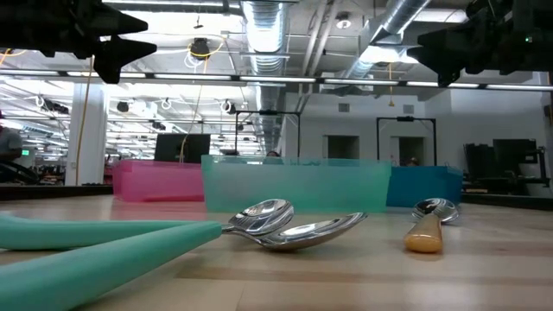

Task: Sort silverware by color (type)
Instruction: Put the orange spoon into the red bin

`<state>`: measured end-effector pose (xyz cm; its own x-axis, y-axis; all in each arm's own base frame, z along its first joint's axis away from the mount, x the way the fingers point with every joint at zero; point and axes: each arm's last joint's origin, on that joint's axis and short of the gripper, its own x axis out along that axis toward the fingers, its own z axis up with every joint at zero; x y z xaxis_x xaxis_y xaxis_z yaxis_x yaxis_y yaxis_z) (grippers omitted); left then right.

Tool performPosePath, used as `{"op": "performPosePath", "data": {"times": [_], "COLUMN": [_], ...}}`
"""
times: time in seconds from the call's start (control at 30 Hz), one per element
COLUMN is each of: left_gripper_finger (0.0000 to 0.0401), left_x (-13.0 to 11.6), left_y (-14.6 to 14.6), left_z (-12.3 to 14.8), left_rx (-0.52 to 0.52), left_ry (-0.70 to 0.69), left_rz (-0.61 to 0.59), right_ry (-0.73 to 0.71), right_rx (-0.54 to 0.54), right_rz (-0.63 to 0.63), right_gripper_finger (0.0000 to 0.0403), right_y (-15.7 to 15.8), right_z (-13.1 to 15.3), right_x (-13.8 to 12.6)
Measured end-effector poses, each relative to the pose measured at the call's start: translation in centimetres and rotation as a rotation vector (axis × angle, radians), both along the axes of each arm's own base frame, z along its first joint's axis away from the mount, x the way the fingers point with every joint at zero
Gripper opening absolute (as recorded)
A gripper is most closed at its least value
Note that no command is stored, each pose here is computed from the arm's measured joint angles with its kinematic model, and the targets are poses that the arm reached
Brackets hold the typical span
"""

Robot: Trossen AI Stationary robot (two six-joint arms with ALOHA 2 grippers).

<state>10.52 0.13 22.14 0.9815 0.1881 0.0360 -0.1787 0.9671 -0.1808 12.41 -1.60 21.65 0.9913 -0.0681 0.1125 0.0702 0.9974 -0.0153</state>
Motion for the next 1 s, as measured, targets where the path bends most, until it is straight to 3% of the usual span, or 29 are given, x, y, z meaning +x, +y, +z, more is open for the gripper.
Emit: {"op": "performPosePath", "data": {"times": [1.0], "left_gripper_finger": [0.0214], "left_x": [0.00], "left_y": [0.02], "left_z": [-0.02], "left_rx": [0.011], "left_ry": [0.004], "left_rz": [0.008], "right_ry": [-0.001], "right_rx": [0.001], "right_rz": [0.000], "right_gripper_finger": [0.0199], "right_y": [0.00], "right_z": [0.01], "right_x": [0.00]}}
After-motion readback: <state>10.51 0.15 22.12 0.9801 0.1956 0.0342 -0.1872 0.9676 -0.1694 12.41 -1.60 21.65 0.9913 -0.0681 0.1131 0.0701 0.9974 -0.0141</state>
